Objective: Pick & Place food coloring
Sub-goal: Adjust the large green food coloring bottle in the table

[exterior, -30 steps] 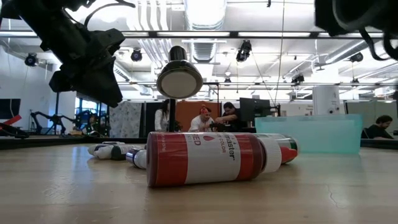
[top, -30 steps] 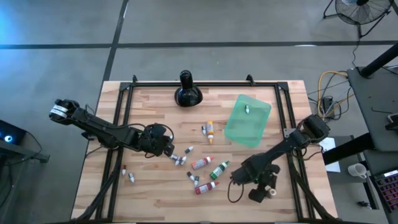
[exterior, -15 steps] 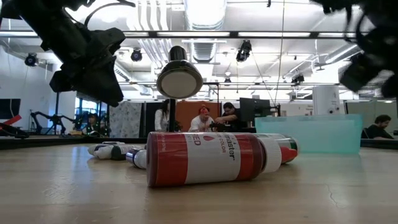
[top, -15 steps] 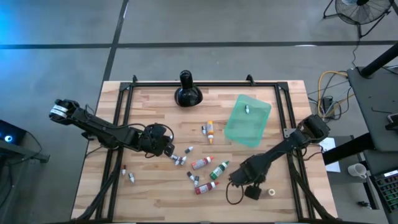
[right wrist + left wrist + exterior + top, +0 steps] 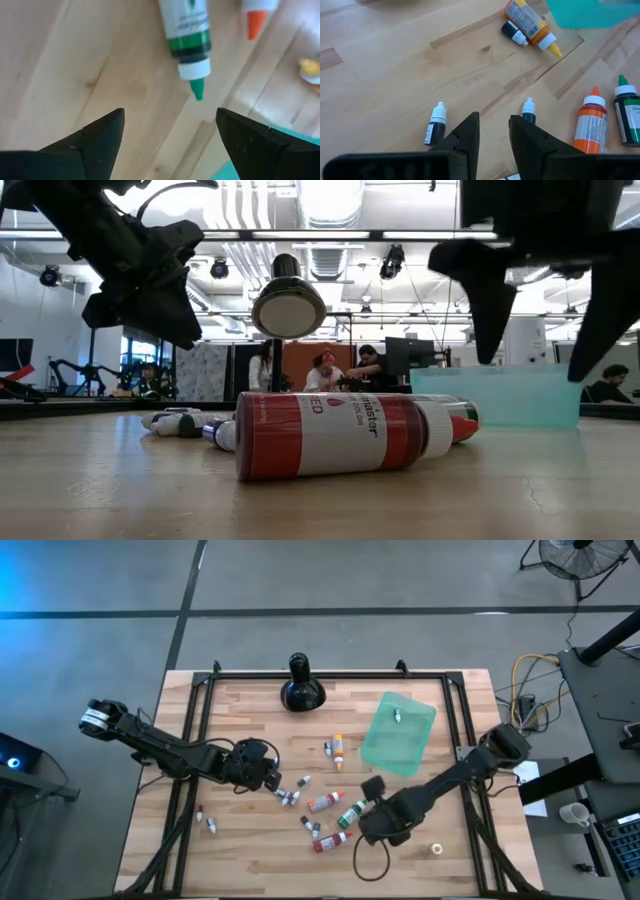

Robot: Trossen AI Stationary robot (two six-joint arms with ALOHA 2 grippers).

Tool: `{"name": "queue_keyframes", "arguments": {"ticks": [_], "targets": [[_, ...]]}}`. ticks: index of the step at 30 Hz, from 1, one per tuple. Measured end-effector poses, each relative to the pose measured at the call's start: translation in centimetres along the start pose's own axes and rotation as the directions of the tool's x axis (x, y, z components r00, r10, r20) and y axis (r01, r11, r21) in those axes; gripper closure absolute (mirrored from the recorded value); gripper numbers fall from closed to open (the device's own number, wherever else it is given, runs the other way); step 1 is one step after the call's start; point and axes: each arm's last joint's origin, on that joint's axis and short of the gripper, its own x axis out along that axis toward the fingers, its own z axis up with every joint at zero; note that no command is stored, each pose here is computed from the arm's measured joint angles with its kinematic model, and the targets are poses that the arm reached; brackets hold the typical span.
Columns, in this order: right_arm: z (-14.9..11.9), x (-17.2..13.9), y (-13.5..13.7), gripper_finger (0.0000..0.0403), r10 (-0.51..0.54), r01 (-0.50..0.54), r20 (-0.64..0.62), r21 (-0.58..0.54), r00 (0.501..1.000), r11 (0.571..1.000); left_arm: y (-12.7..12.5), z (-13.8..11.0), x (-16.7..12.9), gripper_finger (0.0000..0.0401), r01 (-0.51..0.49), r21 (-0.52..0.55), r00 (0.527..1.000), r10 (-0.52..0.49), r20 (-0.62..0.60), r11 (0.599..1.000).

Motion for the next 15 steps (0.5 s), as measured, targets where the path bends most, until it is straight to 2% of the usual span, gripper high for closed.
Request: {"name": "queue_keyframes", "arguments": {"ticks": [8,15], "targets": [[0.7,1.3,-2.6,0.0104,-0.001,0.012,0.098,-0.121,0.995,0.993,0.0,0.0,0.0,0.0321,0.007,0.0,1.0,-0.007,-0.008,1.0],[1.0,2.2,-4.6,0.0108,0.077,-0.063,0.147,-0.096,0.986,0.993,-0.1,-0.2,-0.1,0.0321,0.013,0.0,1.0,-0.013,-0.013,1.0]]}}
